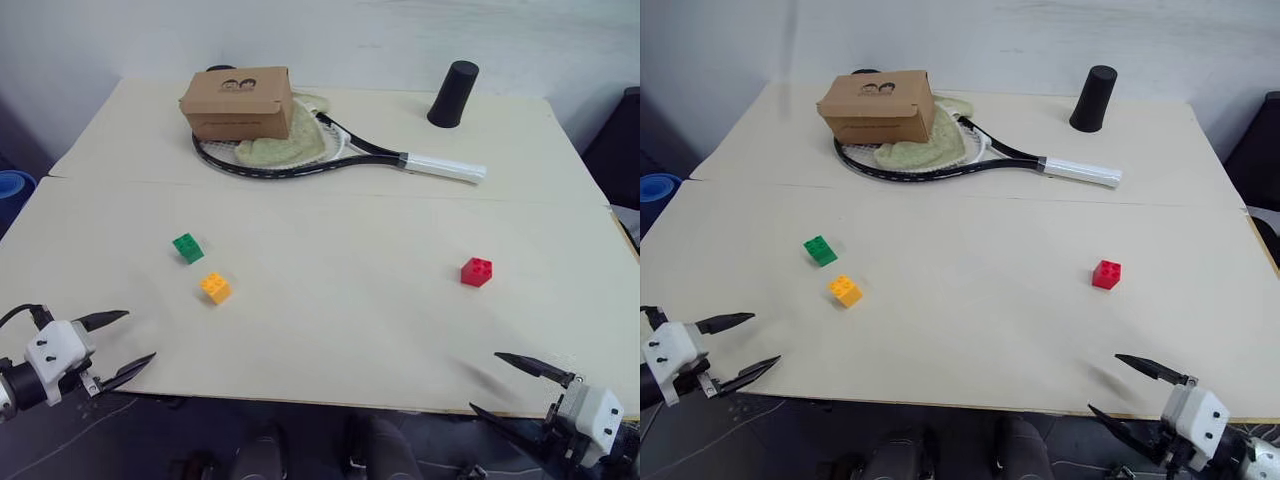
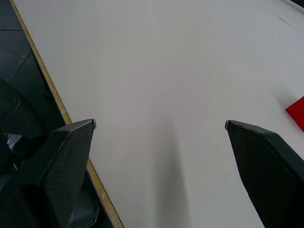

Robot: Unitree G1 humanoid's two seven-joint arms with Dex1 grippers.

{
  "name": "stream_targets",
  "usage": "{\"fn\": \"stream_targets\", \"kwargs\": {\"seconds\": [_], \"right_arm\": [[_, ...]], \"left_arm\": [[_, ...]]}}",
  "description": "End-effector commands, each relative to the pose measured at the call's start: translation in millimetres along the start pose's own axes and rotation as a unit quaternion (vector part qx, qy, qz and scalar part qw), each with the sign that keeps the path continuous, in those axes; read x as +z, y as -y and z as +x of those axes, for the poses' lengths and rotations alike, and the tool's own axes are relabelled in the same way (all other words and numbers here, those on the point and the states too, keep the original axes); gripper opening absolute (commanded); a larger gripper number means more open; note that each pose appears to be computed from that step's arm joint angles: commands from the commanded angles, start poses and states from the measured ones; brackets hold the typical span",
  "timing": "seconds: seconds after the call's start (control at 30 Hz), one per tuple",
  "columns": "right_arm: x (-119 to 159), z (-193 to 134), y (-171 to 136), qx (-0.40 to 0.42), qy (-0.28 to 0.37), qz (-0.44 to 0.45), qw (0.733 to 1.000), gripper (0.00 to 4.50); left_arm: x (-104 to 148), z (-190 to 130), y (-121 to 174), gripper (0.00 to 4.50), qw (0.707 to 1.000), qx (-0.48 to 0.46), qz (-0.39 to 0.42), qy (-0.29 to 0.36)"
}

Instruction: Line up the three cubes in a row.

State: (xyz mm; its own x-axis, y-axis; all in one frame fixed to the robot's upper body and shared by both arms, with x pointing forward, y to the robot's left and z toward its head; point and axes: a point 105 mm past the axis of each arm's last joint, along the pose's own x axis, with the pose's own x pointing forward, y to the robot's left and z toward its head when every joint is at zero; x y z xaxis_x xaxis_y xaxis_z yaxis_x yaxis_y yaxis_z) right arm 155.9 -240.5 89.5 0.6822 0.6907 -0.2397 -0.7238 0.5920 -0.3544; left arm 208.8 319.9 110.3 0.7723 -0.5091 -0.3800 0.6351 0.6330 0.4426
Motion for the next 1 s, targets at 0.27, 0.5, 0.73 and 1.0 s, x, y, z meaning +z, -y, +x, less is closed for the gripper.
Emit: {"fn": "stream_targets", "kwargs": {"seconds": [0.27,0.5,0.73,1.0], "right_arm": [[17,5,40,-0.228,0.084,0.135,0.96,4.5],[-6,-32,35,-0.345,0.005,0.117,0.931,4.5],[21,11,47,-0.368,0.056,0.115,0.921,4.5],[28,76,92,-0.406,0.042,0.171,0.897,4.5]], "left_arm": [[52,14,16,4.42,0.987,-0.094,-0.075,0.111],[105,51,46,4.42,0.962,-0.19,-0.071,0.184],[112,61,53,4.42,0.957,-0.213,-0.071,0.185],[116,72,52,4.42,0.956,-0.219,-0.05,0.188]]}}
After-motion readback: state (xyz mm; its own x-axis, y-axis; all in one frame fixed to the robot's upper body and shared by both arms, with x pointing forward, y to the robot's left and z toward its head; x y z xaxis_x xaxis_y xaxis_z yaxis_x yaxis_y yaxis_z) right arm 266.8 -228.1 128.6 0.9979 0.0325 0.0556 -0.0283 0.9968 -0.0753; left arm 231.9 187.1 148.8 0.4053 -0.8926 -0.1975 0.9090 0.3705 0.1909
